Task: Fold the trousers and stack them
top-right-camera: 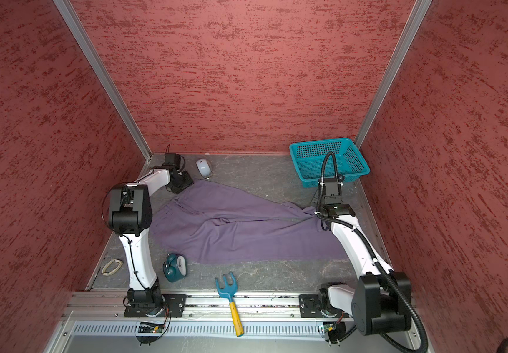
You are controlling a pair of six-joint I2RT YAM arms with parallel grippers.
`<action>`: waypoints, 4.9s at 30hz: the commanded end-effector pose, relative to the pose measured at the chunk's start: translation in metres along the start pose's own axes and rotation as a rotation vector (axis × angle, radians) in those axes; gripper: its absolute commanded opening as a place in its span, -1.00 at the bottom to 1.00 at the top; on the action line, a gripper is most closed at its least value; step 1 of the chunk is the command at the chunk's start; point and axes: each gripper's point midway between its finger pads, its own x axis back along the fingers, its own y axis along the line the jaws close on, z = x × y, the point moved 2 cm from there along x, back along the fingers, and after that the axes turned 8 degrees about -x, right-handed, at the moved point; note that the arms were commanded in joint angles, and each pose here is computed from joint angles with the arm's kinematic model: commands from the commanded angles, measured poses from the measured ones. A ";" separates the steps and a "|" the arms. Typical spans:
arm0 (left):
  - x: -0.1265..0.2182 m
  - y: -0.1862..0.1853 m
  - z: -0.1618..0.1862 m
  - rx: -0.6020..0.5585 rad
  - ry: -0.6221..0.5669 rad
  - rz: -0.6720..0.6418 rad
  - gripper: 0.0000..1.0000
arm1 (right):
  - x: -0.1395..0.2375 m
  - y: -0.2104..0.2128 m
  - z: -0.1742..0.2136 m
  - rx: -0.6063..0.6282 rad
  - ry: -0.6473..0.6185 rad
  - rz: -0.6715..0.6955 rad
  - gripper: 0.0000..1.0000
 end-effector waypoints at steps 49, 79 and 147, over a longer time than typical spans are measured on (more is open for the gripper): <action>0.060 0.155 0.049 0.359 0.035 -0.275 -1.00 | -0.035 -0.063 0.098 -0.037 0.310 0.194 0.23; 0.143 0.193 0.029 0.582 -0.226 -0.214 -1.00 | 0.100 -0.070 -0.064 -0.165 -0.134 0.248 -1.00; 0.064 0.161 -0.032 0.461 -0.063 -0.173 -1.00 | -0.087 -0.013 -0.080 -0.189 0.129 0.065 -0.64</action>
